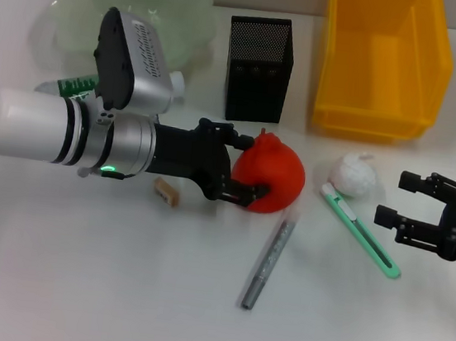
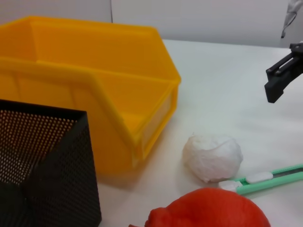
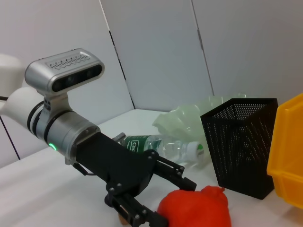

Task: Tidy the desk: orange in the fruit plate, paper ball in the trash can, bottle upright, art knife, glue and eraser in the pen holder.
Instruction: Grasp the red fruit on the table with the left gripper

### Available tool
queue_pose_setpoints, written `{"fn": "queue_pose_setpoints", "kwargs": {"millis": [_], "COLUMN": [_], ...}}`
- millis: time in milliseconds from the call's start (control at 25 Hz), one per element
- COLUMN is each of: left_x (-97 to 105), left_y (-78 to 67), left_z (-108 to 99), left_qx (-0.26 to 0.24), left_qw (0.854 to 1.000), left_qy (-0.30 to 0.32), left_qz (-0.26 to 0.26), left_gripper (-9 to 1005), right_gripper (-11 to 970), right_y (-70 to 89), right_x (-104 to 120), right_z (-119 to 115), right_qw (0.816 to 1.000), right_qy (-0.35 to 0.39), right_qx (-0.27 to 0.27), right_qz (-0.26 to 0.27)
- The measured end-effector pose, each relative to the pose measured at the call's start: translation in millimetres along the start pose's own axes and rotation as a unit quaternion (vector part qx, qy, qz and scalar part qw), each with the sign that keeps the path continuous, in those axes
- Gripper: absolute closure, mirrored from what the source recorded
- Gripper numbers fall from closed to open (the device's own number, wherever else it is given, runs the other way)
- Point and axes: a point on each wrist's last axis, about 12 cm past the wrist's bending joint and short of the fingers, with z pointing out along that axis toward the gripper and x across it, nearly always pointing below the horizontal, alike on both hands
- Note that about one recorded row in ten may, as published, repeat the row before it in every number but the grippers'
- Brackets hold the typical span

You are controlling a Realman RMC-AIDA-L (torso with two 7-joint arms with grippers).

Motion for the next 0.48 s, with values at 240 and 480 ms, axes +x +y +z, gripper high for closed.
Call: {"fn": "queue_pose_setpoints", "kwargs": {"millis": [240,480], "left_x": [-1.7,-2.0], "left_y": [0.3,-0.2], "left_z": [-0.6,-0.8], "left_qx": [0.000,0.001], "left_qw": [1.000,1.000], "left_qy": [-0.003,-0.004], "left_qz": [0.006,0.010], "left_gripper": [262,432], "right_gripper": [135,134], "right_y": [-0.9,-0.8], "right_x": [-0.1,0.2], "right_z": [-0.1,-0.1], "right_qw": [1.000,1.000], "right_qy": [0.001,0.001], "right_qx": [0.002,0.003], "right_qz": [-0.001,0.000]}}
